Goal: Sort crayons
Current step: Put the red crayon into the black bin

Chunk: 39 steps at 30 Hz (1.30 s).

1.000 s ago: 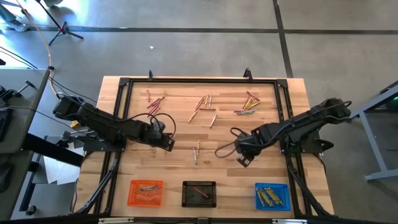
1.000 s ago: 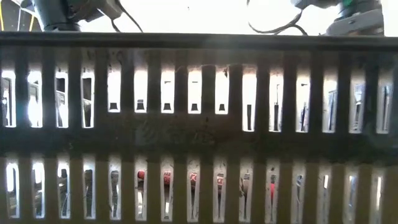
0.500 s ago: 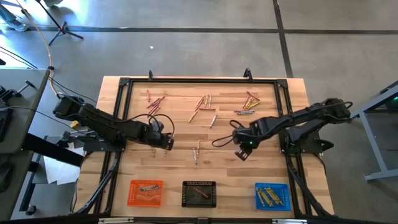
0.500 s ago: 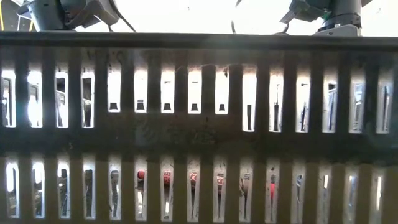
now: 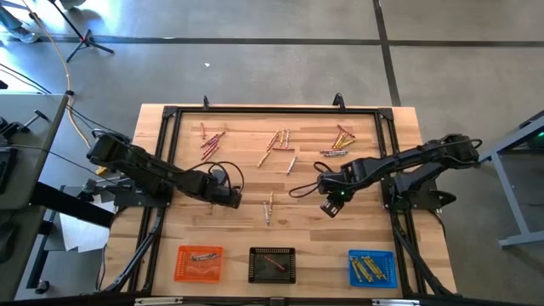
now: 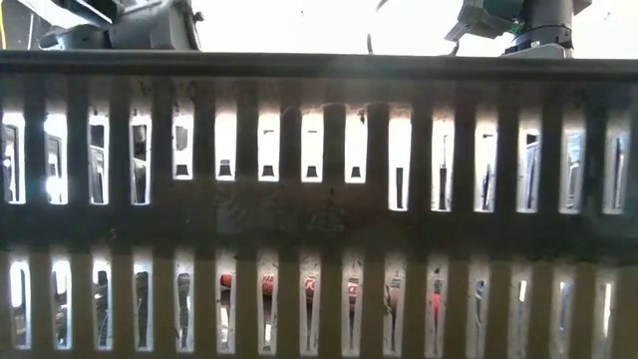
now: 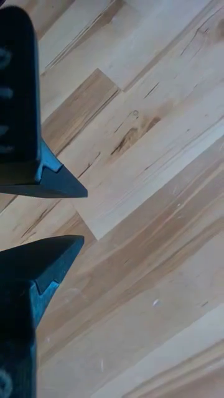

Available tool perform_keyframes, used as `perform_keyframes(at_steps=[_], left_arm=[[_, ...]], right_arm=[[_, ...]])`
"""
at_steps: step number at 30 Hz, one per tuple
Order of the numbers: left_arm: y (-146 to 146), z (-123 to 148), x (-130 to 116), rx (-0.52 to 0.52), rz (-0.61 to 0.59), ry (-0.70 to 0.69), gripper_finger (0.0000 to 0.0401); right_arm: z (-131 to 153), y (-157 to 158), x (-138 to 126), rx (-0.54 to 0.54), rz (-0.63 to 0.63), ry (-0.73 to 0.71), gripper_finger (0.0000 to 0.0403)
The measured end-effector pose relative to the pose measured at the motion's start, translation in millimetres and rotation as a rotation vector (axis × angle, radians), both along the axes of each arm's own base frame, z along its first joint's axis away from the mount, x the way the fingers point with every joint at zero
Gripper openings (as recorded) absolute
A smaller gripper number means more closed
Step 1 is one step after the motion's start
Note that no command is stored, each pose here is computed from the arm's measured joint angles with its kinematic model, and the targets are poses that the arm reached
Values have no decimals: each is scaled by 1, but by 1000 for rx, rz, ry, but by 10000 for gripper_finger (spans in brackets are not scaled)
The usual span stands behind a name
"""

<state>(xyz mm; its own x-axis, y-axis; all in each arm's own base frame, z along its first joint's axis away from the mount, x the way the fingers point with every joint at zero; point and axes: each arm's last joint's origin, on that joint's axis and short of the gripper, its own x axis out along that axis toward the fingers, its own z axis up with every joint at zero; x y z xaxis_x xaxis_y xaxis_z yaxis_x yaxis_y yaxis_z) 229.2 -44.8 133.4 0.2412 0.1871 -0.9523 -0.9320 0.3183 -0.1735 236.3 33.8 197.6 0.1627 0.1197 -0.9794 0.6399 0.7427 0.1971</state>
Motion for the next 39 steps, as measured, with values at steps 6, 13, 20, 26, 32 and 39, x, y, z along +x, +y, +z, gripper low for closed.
perform_keyframes(at_steps=[6,13,20,26,32,39], left_arm=[[-1,-10,2,10,-1,49,103],[0,-9,-2,-3,-29,90,28],[3,2,-1,-35,-70,42,7],[0,45,16,-7,-346,-163,3],[-24,78,37,57,-761,-453,1],[-34,73,45,138,-924,-493,1]], right_arm=[[0,0,0,6,1,1,91],[0,0,1,7,5,-7,91],[0,0,1,9,2,-7,91],[0,1,1,17,3,-12,91],[1,1,4,21,2,-38,91],[5,3,16,39,5,-173,91]])
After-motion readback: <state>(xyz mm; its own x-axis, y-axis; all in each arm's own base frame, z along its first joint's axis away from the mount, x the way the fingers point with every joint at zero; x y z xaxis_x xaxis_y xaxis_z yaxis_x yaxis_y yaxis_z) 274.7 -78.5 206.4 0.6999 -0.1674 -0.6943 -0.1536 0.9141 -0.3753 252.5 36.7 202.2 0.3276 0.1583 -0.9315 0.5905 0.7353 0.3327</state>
